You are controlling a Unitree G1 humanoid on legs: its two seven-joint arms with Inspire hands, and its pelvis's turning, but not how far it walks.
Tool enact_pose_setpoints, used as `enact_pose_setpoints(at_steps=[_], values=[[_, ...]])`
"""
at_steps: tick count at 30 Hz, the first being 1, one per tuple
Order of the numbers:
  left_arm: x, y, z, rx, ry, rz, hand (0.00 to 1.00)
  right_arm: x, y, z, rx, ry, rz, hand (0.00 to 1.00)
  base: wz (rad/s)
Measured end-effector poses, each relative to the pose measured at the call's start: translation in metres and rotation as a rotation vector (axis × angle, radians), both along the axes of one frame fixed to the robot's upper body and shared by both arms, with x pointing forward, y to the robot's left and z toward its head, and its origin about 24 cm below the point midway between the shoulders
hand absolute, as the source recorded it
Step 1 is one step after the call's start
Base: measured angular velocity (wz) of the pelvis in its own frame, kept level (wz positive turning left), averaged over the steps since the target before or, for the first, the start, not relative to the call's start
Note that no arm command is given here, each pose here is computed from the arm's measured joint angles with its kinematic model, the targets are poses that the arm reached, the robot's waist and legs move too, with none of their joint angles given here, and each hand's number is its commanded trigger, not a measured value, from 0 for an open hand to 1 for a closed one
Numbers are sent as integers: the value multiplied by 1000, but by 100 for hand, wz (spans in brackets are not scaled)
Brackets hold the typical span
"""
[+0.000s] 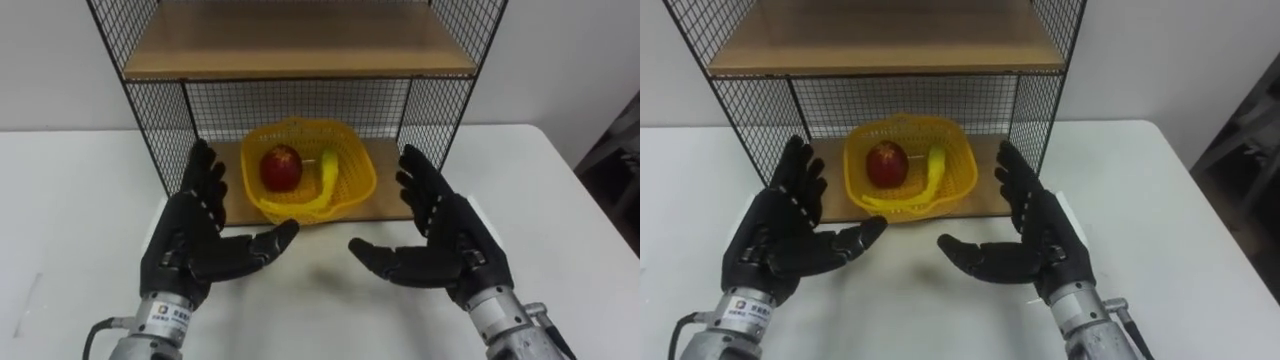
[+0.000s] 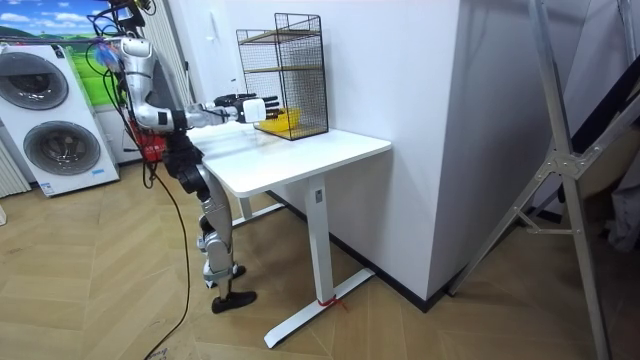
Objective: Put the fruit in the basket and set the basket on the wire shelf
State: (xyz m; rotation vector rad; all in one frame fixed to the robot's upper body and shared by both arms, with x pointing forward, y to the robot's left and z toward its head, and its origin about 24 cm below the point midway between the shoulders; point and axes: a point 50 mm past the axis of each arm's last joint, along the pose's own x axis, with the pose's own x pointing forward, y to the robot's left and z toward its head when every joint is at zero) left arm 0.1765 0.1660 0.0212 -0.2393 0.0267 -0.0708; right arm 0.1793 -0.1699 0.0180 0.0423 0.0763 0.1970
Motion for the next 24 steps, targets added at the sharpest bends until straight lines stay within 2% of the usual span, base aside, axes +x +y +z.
enact_pose_setpoints(at_steps=[11,17,24], values=[[-17,13,-4,18,4,87,0,-9,-13,1,-40,-31,-71,0,-1],[-25,36,3,43,-8,292,0,-17,-32,9,-116,-69,-206,0,-4],[-28,75,34,122,-165,631,0,-21,-70,30,-350,-186,-448,0,-1]])
